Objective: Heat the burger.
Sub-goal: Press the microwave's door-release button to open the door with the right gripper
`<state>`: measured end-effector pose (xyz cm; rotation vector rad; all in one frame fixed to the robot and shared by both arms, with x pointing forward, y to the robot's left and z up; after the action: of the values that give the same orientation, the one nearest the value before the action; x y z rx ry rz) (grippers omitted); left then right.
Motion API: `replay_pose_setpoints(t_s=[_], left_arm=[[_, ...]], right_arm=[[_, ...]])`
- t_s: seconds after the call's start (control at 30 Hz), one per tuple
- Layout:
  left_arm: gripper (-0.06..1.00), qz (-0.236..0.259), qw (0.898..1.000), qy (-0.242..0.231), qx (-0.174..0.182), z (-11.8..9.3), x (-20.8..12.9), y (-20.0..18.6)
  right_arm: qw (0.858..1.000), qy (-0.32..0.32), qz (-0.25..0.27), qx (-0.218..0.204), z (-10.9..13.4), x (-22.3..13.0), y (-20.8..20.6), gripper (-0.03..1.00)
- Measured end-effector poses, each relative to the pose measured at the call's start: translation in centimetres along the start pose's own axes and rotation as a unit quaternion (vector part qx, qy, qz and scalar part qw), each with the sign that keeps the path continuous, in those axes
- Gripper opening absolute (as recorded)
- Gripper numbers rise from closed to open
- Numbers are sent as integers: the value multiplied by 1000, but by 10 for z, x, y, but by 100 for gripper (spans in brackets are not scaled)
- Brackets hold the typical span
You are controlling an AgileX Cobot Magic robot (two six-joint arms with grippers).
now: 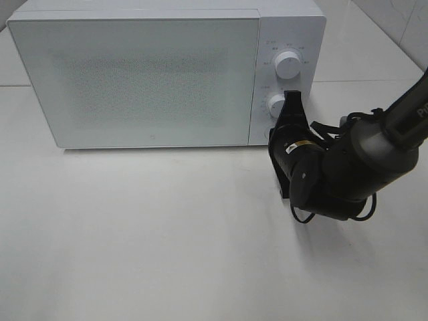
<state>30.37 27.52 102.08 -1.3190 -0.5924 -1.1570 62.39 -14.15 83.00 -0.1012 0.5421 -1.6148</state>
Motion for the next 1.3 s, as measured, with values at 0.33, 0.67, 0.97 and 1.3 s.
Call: replay_pose_setpoints(t_s=[0.33,0.67,0.97,1.3], left_arm=[[99,0,1000,0,0,0,0,0],[99,0,1000,0,0,0,0,0],[99,0,1000,0,0,0,0,0],[99,0,1000,0,0,0,0,0]], right_arm=[[1000,5,-9,-12,1,8,9,1],[1000,6,-10,-11,-2,8,18,1],[1000,9,-5,-11,-4,2,25,1],[1000,11,-12,-6,-3,2,29,1]])
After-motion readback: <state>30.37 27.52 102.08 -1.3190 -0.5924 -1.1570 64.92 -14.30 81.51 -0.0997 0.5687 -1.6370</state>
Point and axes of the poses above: a point on each arm's last joint axis where the gripper is mounted, y pointing out along that axis toward the gripper, z along the wrist's bending axis when the last joint is at zero, x = y × z, the point moved 8 cm from there along y, pointing out along that axis toward the gripper, and after that the axes turned 15 degrees about y, right-handed, at the moved point
